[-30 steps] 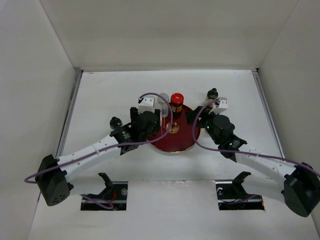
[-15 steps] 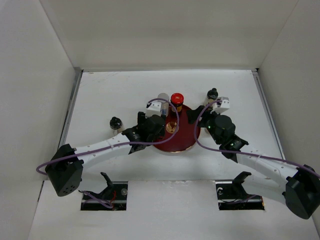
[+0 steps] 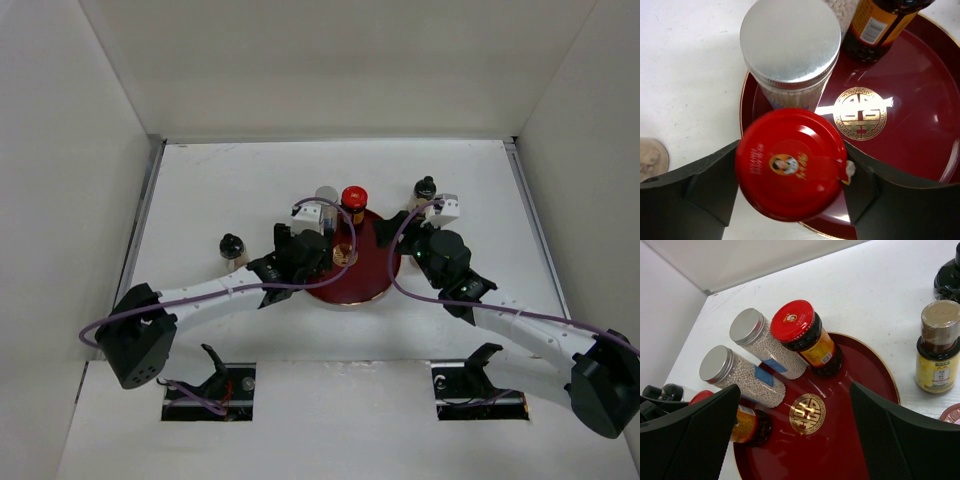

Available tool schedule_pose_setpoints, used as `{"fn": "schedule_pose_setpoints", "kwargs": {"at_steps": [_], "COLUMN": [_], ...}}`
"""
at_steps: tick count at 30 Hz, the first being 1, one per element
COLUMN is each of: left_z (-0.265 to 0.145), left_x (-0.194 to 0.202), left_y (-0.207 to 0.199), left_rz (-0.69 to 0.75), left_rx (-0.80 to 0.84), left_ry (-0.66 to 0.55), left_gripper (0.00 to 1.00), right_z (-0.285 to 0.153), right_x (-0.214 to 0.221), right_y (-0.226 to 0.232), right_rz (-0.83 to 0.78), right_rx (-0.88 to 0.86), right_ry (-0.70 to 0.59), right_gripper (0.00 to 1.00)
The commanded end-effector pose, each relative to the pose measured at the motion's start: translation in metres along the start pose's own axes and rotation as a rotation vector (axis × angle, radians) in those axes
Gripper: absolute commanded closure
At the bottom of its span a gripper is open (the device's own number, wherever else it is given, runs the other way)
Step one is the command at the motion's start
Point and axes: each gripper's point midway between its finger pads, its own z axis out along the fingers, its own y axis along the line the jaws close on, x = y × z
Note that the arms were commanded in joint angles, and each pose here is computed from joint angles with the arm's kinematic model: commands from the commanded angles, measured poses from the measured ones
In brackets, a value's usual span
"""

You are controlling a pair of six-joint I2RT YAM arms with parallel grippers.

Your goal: Organize the condiment bottles

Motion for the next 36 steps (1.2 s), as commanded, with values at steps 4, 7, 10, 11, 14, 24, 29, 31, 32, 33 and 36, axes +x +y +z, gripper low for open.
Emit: {"fn": "schedule_pose_setpoints", "kwargs": {"at_steps": [4,7,10,11,14,24,29,31,32,33,36], "left_z": [-0.021,-0.035,-0.046,-0.050,-0.060,-0.044,-0.037,-0.035,-0.034,-0.032,-0.022], "left_x": [-0.062,-0.075,-0.085,-0.087,-0.090,-0.062,-0.041,-0.034,-0.029,-0.026,-0.018], "left_y": [-0.008,-0.001,0.011,0.019,0.047,0.140,0.158,0.161,0.164,0.168,0.181], "left_rz": [-0.102,-0.116,-0.106,-0.115,-0.144,-0.244,-0.260,-0.268,-0.276,-0.283,-0.294], "left_rx": [0.062,0.051,0.032,0.006,-0.071,-0.293,-0.356,-0.377,-0.390,-0.413,-0.459], "left_ry": [-0.188,-0.236,-0.265,-0.277,-0.305,-0.213,-0.162,-0.152,-0.149,-0.148,-0.126], "left_gripper": [0.10,0.08,0.14,0.17,0.28,0.26,0.21,0.20,0.19,0.19,0.19], "right_z": [0.002,0.002,0.002,0.002,0.001,0.004,0.005,0.006,0.006,0.006,0.007], "right_x": [-0.017,-0.018,-0.017,-0.017,-0.018,-0.015,-0.015,-0.013,-0.013,-0.013,-0.012], "right_y": [0.005,0.007,0.005,0.007,0.007,0.007,0.008,0.007,0.007,0.008,0.008], "right_rz": [0.018,0.013,0.019,0.016,0.013,0.010,0.008,0.006,0.005,0.006,0.010], "right_rx": [-0.014,-0.019,-0.016,-0.019,-0.019,-0.017,-0.017,-0.016,-0.016,-0.019,-0.017], "right_ry": [-0.061,-0.063,-0.061,-0.061,-0.063,-0.052,-0.052,-0.046,-0.044,-0.046,-0.042], "right_gripper": [0.06,0.06,0.06,0.06,0.06,0.06,0.06,0.06,0.06,0.06,0.06]}}
